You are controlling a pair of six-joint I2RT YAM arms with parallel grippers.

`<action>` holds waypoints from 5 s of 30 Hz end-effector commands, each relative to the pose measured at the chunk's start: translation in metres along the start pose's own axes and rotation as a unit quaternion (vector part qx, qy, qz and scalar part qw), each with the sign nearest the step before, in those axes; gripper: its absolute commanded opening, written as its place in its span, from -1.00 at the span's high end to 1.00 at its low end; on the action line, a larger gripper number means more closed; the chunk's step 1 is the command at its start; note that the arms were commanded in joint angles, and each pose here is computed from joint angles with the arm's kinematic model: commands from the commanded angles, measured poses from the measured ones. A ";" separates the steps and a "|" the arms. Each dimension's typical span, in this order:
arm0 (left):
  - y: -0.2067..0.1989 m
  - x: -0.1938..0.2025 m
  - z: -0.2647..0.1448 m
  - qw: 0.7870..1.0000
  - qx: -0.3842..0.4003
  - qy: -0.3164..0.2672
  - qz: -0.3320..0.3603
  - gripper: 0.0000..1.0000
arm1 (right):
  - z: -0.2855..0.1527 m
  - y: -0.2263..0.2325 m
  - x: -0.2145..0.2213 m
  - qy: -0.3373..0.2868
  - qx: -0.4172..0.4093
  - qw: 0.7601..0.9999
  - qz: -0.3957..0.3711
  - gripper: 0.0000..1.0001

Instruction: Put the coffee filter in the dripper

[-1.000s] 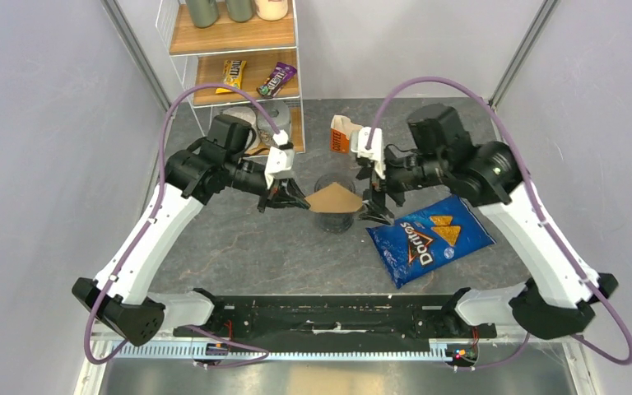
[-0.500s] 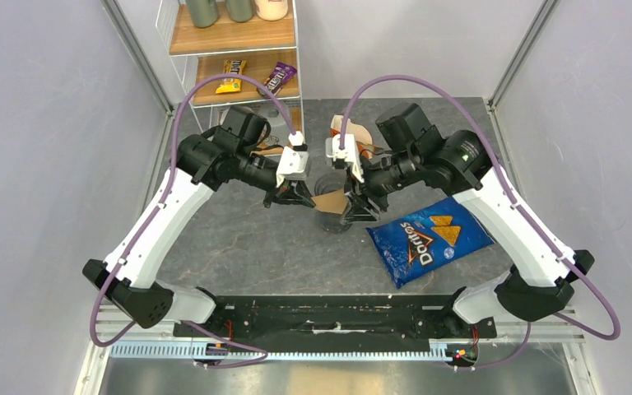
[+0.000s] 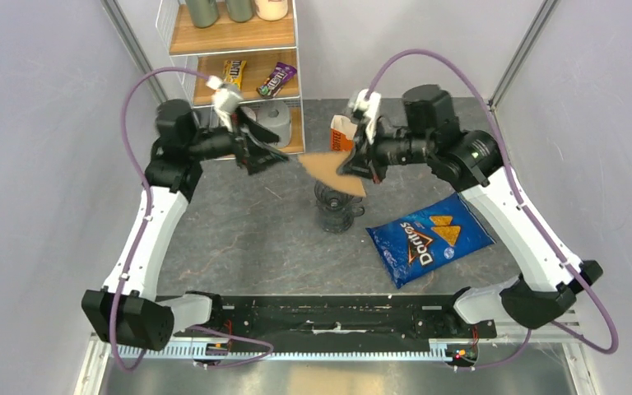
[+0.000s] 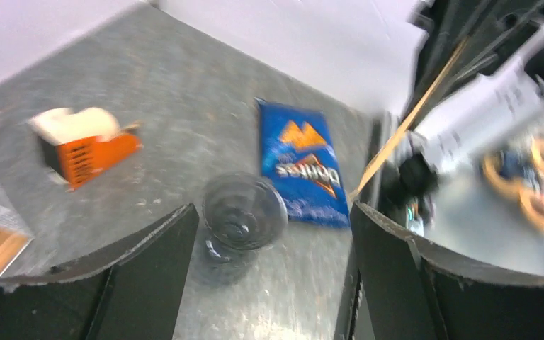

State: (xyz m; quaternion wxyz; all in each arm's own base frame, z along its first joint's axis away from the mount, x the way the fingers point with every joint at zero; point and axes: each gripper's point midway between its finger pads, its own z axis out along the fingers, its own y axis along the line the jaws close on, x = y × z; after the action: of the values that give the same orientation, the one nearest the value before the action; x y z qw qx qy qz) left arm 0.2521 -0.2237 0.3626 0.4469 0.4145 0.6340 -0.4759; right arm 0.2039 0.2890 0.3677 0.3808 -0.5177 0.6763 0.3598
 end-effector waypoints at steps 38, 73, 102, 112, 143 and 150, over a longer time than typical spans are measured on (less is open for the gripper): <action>-0.048 -0.148 0.021 0.948 0.066 -0.293 -0.101 0.95 | -0.053 -0.032 -0.157 -0.375 0.038 0.923 0.082 0.57; -0.091 -0.018 0.026 0.992 0.093 0.024 0.077 0.95 | -0.014 0.023 -0.024 -0.048 -0.072 0.994 -0.068 0.68; -0.139 -0.054 0.002 0.989 0.145 -0.020 -0.031 0.22 | -0.019 0.070 0.005 -0.018 -0.145 0.981 -0.131 1.00; -0.150 -0.037 0.002 0.982 0.180 -0.004 -0.051 0.16 | -0.018 0.069 0.006 -0.015 -0.141 0.982 -0.124 1.00; -0.154 -0.038 0.005 0.977 0.204 -0.007 -0.061 0.89 | -0.017 0.070 0.007 -0.014 -0.142 0.981 -0.130 1.00; -0.151 -0.039 0.008 0.975 0.204 -0.011 -0.084 0.95 | -0.015 0.070 0.009 -0.012 -0.142 0.978 -0.153 1.00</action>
State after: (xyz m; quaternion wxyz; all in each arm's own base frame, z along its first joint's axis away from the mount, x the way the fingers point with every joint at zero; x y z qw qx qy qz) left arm 0.1247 -0.2680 0.4268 0.3244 0.4420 0.5588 -0.6221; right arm 0.1344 0.2868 0.3753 0.3556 -0.6457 0.5391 0.4075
